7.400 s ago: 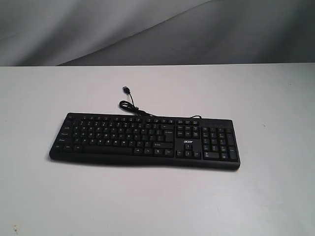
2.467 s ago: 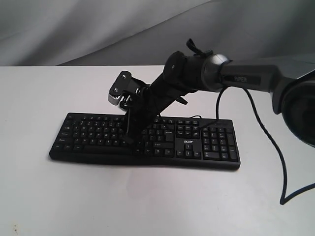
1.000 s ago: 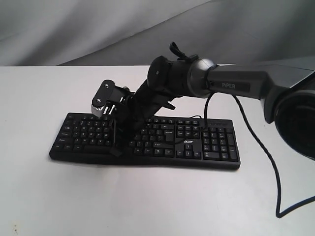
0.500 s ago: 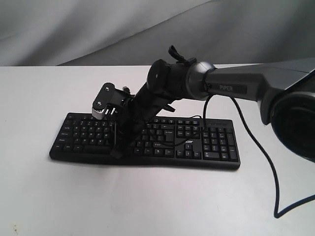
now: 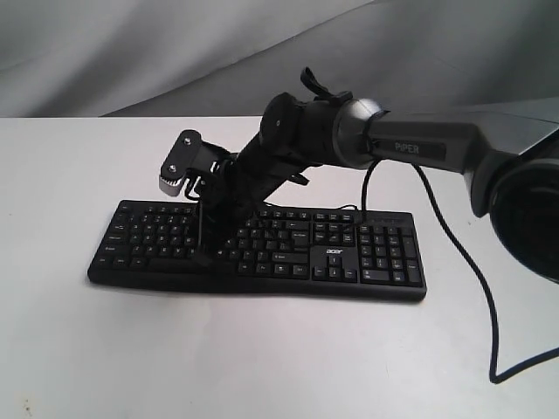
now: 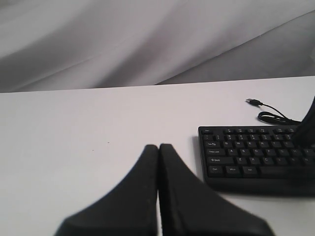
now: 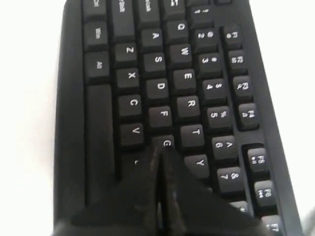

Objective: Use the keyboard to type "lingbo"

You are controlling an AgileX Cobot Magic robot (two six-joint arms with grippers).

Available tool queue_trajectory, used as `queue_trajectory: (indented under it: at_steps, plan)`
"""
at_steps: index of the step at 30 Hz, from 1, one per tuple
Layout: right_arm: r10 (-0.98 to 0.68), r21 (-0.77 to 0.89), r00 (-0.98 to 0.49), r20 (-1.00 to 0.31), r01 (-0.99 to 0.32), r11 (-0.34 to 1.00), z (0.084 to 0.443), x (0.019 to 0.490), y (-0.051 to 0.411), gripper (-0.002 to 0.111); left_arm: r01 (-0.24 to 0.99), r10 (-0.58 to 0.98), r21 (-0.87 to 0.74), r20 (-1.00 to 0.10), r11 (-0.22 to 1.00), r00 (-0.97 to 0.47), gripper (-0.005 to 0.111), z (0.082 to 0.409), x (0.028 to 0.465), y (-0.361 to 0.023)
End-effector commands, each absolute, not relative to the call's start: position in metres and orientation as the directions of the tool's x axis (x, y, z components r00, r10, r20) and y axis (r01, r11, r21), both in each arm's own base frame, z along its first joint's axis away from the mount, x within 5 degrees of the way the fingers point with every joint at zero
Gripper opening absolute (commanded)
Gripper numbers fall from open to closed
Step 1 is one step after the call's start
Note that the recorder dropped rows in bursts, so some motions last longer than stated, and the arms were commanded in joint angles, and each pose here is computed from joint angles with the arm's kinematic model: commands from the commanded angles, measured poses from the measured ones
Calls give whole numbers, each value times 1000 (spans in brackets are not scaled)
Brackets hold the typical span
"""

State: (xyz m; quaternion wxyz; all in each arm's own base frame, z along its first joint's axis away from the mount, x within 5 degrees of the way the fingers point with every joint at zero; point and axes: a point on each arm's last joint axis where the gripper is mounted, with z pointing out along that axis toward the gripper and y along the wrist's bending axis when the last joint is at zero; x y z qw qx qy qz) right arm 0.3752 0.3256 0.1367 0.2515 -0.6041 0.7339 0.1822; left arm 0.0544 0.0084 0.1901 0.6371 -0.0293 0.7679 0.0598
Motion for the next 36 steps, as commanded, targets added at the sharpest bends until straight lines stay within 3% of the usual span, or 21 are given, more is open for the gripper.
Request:
queue_trajectory:
  at_steps: [1,36]
  plan:
    - [-784,-41,-138,-606,-978,203,141,382,332,0,-122,26,49,-983,991,-181,1,189,54,8]
    - [-767,-12,-157,-623,-978,210,124,390,342,0,-122,26,49,-983,991,-181,1,189,54,8]
